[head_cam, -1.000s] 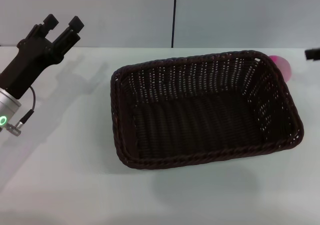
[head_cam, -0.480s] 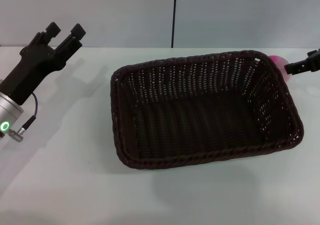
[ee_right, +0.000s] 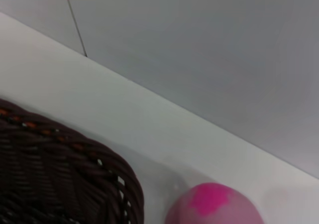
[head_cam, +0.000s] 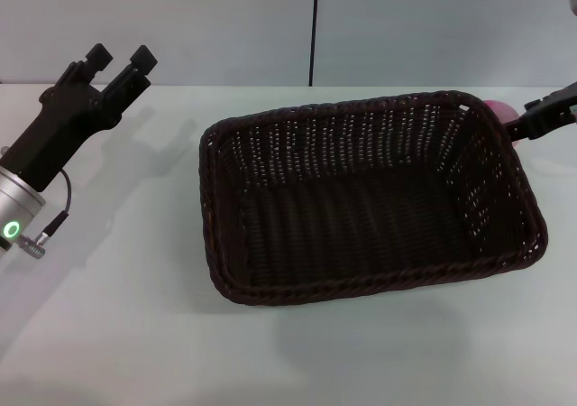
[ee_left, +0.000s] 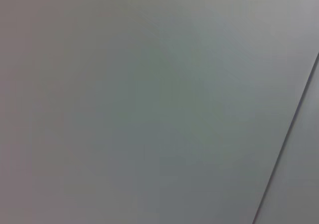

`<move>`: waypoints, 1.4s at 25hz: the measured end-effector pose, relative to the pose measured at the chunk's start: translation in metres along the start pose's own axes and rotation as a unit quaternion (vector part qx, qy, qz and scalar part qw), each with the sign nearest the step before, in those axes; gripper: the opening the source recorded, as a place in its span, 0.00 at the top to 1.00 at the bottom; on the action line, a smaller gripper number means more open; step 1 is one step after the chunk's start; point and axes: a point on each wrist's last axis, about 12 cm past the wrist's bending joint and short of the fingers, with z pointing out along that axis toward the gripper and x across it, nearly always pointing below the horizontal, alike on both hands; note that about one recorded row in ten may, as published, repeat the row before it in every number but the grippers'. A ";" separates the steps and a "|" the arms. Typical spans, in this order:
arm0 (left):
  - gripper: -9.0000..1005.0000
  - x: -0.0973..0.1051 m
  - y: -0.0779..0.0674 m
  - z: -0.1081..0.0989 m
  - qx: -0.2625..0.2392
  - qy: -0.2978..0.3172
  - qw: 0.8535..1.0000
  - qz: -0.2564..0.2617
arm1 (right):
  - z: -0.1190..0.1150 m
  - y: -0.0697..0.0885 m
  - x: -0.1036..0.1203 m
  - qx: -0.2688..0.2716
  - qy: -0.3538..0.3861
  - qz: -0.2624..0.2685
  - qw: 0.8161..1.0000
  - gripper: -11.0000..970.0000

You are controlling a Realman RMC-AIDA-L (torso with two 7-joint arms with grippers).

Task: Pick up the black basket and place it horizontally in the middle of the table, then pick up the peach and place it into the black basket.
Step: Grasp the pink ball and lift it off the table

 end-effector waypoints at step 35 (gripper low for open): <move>0.16 0.000 0.000 -0.002 -0.004 -0.007 1.000 -0.007 | -0.043 -0.009 0.004 -0.017 -0.170 0.087 0.981 0.90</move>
